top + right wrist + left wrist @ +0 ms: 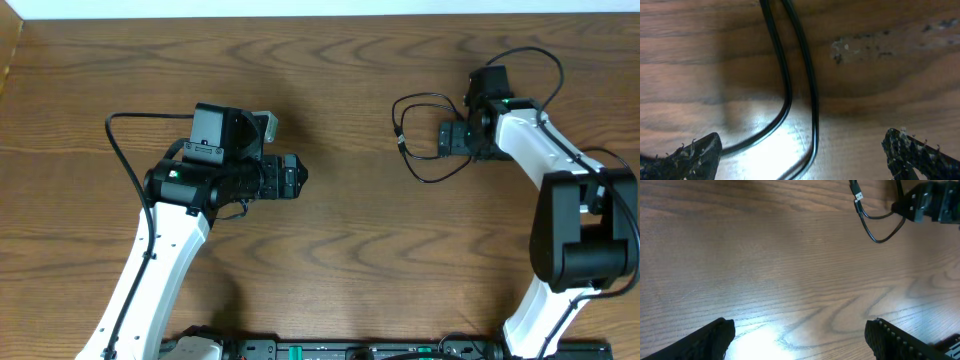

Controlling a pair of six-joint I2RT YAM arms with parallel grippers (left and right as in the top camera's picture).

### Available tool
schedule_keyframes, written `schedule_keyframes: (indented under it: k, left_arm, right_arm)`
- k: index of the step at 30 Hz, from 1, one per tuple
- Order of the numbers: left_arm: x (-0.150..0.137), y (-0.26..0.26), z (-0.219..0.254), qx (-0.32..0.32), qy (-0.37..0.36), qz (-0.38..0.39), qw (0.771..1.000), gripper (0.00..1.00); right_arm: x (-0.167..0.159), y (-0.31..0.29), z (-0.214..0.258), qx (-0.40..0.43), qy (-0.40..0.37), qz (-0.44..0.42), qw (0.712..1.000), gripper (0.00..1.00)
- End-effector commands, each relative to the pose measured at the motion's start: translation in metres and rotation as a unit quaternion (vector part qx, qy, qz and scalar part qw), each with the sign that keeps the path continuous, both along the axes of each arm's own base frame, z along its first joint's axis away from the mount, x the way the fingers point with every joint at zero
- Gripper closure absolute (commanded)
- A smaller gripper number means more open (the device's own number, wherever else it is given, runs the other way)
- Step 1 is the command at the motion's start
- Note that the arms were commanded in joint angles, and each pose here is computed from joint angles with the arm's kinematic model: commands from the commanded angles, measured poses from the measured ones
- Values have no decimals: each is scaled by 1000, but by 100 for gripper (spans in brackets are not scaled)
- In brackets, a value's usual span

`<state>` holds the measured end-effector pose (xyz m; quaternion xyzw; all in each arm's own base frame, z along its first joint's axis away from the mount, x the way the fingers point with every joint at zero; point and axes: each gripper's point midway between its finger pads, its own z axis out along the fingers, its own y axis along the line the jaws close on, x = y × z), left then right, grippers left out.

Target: Untangle cables

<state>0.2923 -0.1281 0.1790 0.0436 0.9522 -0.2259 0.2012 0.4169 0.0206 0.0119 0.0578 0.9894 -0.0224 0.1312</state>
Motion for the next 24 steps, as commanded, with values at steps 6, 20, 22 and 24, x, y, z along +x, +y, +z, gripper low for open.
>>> schedule_keyframes:
  k: [6, 20, 22, 24]
  left_arm:
    - [-2, -2, -3, -3, 5, -9, 1000, 12]
    - [-5, -1, -4, -1, 13, -9, 1000, 12]
    - [-7, -1, -5, -1, 16, -9, 1000, 12]
    - [-8, 0, -6, 0, 20, -9, 1000, 12]
  right_arm:
    - [2, -4, -9, -20, 1, 3, 1000, 2]
    - [-12, 4, -31, -26, 39, 12, 999, 16]
    - [-15, 6, -34, -26, 45, 14, 999, 16]
    - [-19, 6, -36, -24, 49, 2, 999, 25]
